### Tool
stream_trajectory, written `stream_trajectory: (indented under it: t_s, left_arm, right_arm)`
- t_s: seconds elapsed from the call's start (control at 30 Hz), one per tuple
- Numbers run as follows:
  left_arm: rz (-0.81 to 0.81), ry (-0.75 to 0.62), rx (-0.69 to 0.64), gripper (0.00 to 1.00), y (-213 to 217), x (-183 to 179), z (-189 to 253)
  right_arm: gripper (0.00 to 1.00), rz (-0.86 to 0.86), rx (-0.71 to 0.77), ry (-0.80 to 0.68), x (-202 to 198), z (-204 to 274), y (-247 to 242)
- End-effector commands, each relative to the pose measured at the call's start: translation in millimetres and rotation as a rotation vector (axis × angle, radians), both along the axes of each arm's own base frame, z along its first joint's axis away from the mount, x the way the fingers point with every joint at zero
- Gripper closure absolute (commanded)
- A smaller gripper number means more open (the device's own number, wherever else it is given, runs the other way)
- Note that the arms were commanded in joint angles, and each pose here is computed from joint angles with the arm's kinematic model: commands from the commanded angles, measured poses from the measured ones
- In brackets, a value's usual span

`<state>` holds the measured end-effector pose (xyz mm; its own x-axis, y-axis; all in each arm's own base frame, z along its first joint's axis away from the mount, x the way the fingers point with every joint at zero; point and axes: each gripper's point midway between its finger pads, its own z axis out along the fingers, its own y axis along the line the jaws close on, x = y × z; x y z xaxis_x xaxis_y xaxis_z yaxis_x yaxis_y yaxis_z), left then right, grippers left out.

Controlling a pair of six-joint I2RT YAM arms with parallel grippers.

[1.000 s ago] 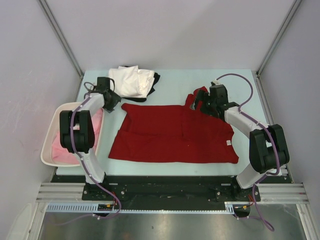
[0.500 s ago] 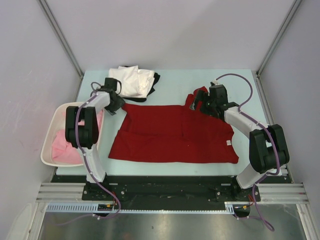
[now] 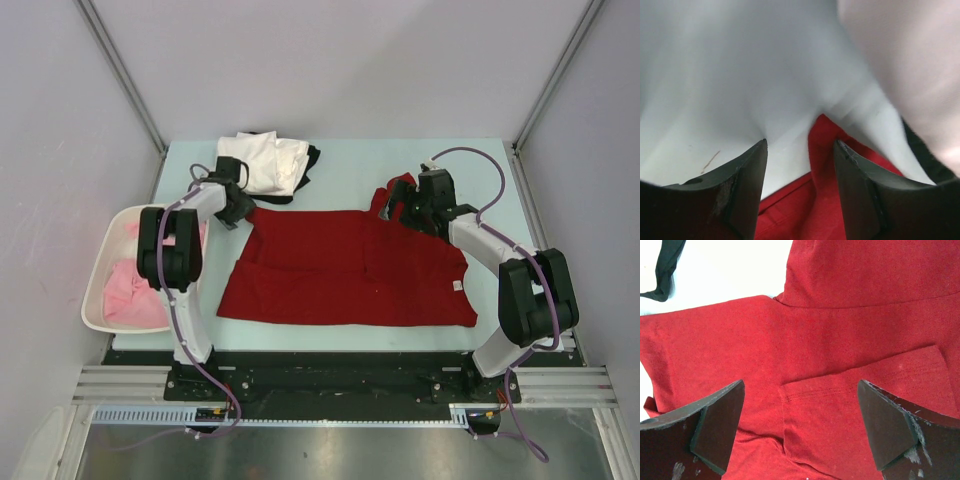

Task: Fold and stack the t-shirts

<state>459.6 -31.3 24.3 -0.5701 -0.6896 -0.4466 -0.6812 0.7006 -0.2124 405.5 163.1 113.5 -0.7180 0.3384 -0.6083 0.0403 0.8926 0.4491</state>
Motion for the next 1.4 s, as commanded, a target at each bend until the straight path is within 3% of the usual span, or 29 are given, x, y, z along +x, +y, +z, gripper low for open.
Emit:
stream_trajectory:
  t_s: [0.0, 0.23, 0.4, 0.53, 0.7, 0.83, 1.13, 1.37]
  left_arm:
    - [-0.051, -0.05, -0.004, 0.39, -14, 25, 9]
    - [-0.066, -0.009, -0.001, 0.4, -20, 33, -2]
    - [-0.081, -0.011, -0.002, 0.46, -21, 33, -4]
    - [-0.097, -0.016, -0.003, 0.63, -22, 31, -7]
    - [-0.104, -0.008, -0.007, 0.74, -23, 29, -11]
    - [-0.108, -0.008, -0.005, 1.0, -22, 26, -11]
    - [-0.151, -0.11, -0.033, 1.0, -27, 34, 51]
    - [-0.171, -0.131, -0.043, 0.99, -23, 29, 77]
  right_arm:
    - [0.0, 0.022, 0.012, -0.058, 11, 18, 6]
    - [0.0, 0.019, 0.011, -0.064, 11, 20, 3]
    - [0.0, 0.021, 0.021, -0.054, 12, 16, 5]
    - [0.0, 0.024, 0.033, -0.052, 12, 16, 6]
    - [0.0, 0.022, 0.033, -0.058, 12, 20, 5]
    - [0.0, 0.022, 0.036, -0.06, 12, 21, 6]
    - [0.0, -0.175, 0.01, -0.128, 61, 17, -49]
    - [0.0, -0.174, 0.058, -0.09, 109, -10, -73]
